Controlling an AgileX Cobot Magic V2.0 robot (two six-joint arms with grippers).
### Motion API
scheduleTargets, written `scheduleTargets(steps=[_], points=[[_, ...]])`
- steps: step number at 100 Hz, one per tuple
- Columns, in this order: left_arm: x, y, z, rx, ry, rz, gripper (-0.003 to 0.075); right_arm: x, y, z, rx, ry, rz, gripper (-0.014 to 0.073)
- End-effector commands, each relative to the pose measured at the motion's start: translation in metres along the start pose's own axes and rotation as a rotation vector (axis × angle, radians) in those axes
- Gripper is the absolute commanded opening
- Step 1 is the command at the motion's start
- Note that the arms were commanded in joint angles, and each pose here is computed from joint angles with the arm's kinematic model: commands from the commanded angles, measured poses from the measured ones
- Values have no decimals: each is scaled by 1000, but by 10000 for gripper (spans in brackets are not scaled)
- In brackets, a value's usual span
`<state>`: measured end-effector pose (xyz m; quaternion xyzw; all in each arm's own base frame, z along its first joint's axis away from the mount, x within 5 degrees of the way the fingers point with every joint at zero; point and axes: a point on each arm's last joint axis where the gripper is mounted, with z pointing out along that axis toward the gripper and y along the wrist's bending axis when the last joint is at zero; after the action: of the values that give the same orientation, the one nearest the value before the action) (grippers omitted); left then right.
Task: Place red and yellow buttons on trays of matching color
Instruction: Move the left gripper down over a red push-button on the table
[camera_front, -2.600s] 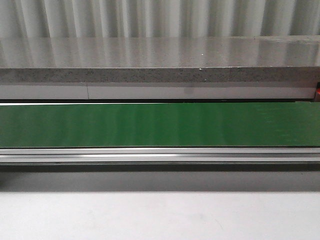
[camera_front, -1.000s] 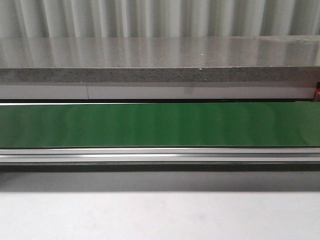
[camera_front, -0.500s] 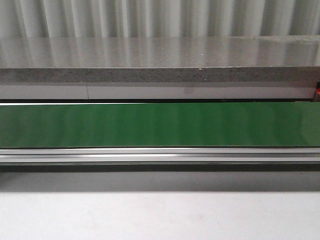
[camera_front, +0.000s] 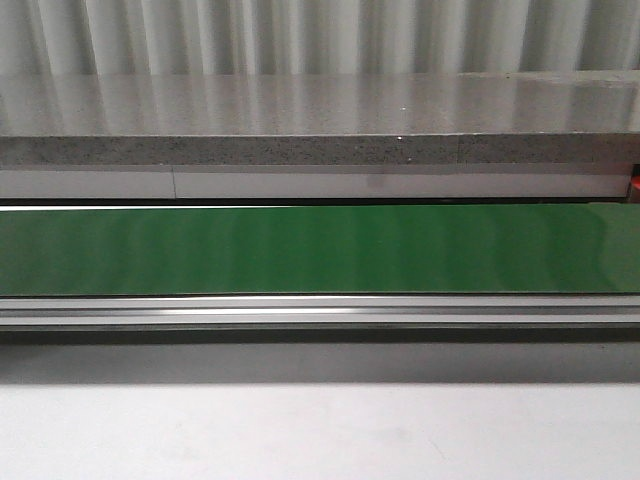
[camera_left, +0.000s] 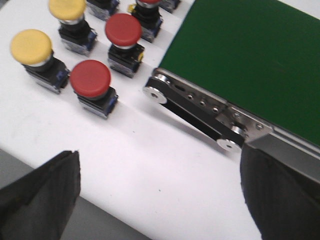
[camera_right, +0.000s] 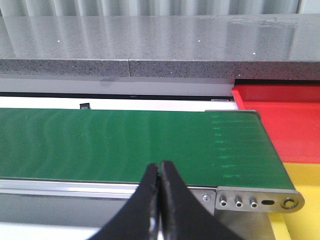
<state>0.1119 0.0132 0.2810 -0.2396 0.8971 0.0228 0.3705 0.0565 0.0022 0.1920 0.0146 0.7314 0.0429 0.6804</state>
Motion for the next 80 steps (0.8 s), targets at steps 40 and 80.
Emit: scheduleTargets(steps=[40,80], points=[[-32,13,36,-177,-63,-104,621,-8,1,-1,-9,-95,-21,-67],[-44,21,86,-205,10,-126,621,-8,1,-1,-9,-95,-21,-67]])
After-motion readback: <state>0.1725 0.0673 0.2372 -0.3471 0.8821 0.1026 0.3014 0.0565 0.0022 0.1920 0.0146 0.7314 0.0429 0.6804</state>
